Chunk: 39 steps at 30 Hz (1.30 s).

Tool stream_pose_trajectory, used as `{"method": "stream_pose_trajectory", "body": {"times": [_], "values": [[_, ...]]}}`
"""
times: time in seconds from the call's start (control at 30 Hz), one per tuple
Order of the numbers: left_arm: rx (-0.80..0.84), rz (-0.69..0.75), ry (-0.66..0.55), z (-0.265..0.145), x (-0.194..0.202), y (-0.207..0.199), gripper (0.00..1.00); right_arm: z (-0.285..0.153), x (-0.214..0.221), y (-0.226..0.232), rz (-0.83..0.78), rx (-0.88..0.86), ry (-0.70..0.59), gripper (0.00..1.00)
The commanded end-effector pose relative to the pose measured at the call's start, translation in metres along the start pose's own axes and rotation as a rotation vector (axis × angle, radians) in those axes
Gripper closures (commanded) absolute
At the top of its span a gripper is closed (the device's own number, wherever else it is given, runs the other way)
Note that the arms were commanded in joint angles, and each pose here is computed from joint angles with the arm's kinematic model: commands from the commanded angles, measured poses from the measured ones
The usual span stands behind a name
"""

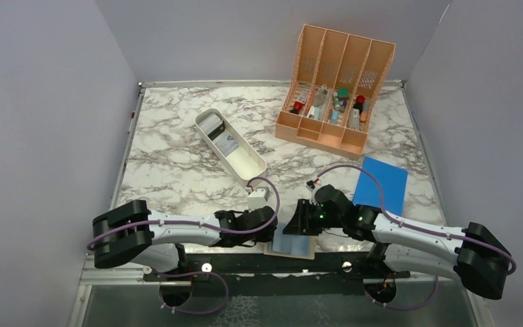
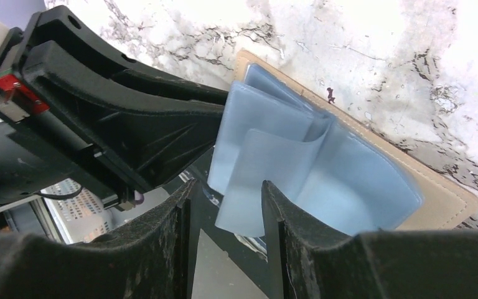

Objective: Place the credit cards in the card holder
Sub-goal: Turn over the card slot in the card holder, then turn over the card slot at the center of the board.

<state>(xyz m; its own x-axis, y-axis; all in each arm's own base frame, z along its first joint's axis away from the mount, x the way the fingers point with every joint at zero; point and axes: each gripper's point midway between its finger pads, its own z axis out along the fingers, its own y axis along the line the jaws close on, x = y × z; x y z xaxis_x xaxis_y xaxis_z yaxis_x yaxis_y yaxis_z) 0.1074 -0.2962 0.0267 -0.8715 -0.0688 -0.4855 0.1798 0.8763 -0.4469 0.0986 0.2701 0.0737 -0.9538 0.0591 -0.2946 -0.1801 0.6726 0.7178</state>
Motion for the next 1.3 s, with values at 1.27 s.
{"method": "stream_pose_trajectory", "body": {"times": [1.27], "values": [[0.172,0.019,-0.014,0.0,-0.005,-0.035,0.55,-0.023,0.009,-0.113,0.077,0.553,-0.065,0.68]]}}
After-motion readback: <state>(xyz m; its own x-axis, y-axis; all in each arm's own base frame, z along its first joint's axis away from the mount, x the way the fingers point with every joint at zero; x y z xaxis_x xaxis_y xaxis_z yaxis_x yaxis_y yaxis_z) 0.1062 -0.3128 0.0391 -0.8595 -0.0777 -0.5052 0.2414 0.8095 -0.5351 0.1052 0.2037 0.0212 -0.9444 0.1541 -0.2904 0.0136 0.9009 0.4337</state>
